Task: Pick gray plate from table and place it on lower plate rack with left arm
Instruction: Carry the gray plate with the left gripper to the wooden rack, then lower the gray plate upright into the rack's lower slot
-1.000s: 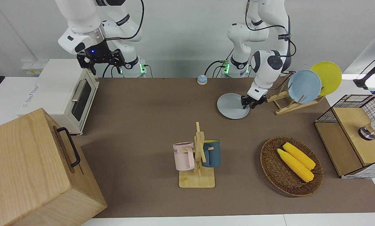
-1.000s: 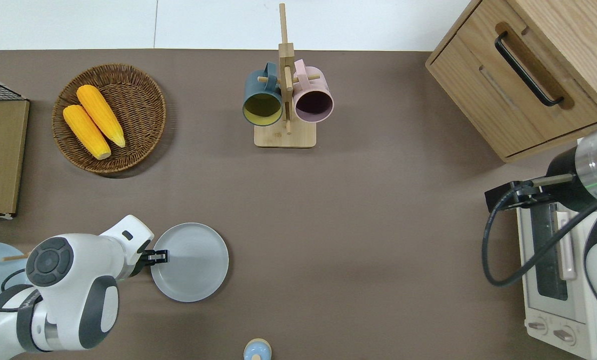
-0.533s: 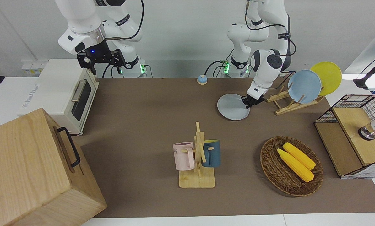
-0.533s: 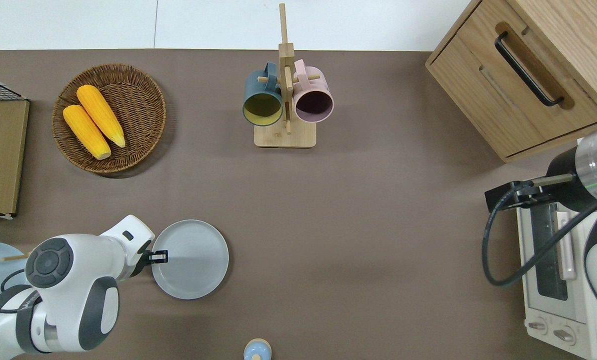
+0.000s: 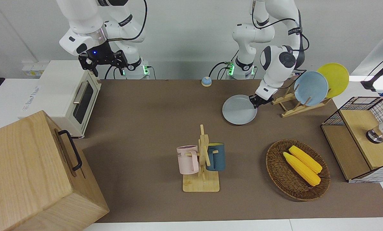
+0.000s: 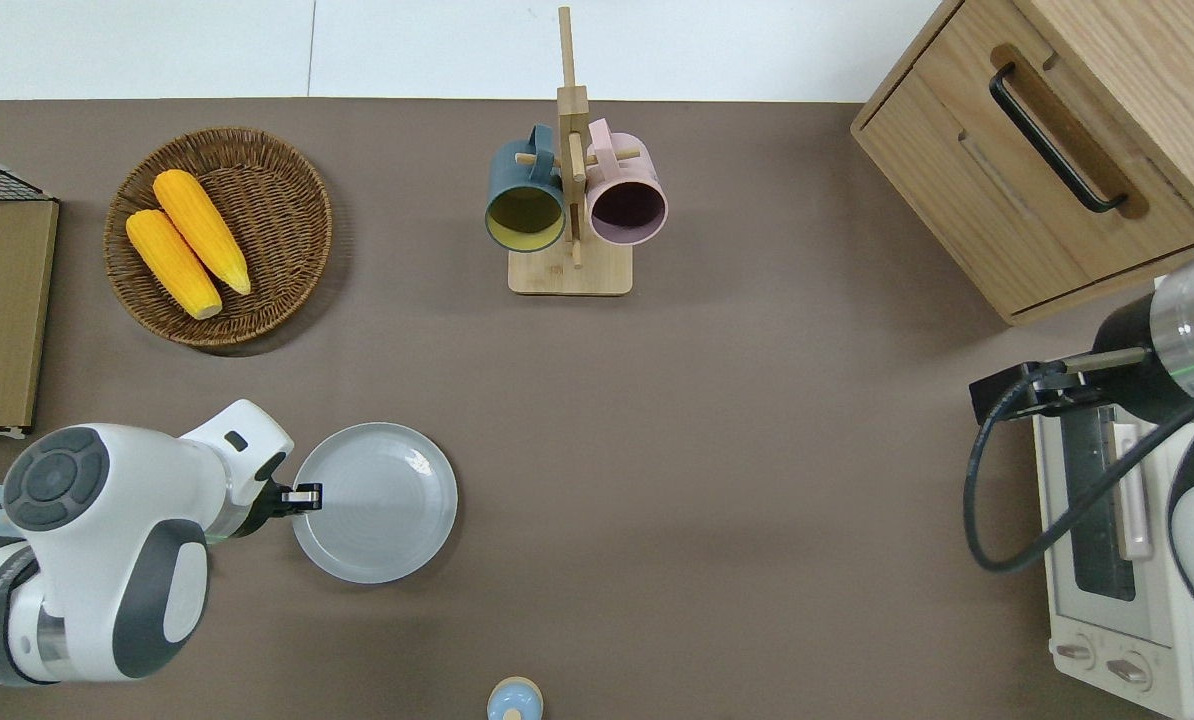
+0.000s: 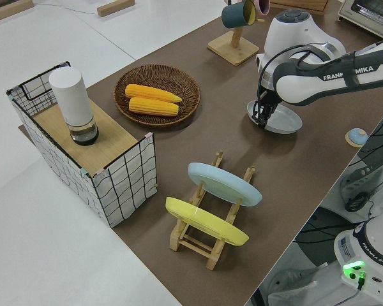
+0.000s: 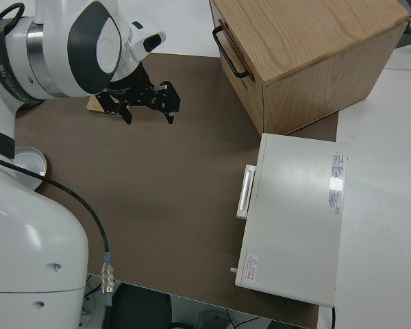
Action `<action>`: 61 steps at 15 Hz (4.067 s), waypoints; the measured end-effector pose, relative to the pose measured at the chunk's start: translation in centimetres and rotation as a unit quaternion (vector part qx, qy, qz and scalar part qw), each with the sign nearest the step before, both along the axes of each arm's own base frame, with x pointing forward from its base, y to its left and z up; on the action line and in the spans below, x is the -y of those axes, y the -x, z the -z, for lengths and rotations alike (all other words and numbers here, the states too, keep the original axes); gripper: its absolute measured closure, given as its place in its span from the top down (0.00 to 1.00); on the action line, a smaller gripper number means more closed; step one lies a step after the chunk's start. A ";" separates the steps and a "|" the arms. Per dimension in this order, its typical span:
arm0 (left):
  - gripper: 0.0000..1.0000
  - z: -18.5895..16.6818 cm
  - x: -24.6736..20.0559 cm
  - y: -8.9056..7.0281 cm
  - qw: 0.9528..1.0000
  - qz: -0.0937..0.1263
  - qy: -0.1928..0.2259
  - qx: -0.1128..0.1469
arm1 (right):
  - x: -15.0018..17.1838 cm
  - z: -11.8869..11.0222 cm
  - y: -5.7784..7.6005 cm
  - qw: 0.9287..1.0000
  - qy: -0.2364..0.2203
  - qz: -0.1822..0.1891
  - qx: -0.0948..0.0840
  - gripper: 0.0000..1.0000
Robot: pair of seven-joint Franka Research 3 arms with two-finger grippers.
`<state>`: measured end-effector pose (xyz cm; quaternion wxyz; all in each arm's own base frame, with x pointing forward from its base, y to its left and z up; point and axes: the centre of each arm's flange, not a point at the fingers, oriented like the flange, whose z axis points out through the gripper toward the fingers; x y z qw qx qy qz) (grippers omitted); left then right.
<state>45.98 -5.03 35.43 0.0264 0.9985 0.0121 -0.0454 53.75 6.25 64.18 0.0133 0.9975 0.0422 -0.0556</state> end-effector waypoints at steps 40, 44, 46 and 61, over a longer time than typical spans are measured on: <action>0.03 -13.1 -8.5 -3.9 0.883 0.013 -0.460 -0.091 | 0.0 0.0 0.0 1.000 0.000 0.000 0.000 0.99; 0.03 -10.7 -8.0 -3.6 0.872 0.000 -0.480 -0.095 | 0.0 0.0 0.0 1.000 0.000 0.000 0.000 0.99; 0.03 -9.5 -7.5 -3.2 0.868 -0.003 -0.487 -0.095 | 0.0 0.0 0.0 1.000 0.000 0.000 0.000 0.99; 0.07 -5.2 -5.8 -3.2 0.859 0.000 -0.500 -0.110 | 0.0 0.0 0.0 1.000 0.000 0.000 0.000 0.99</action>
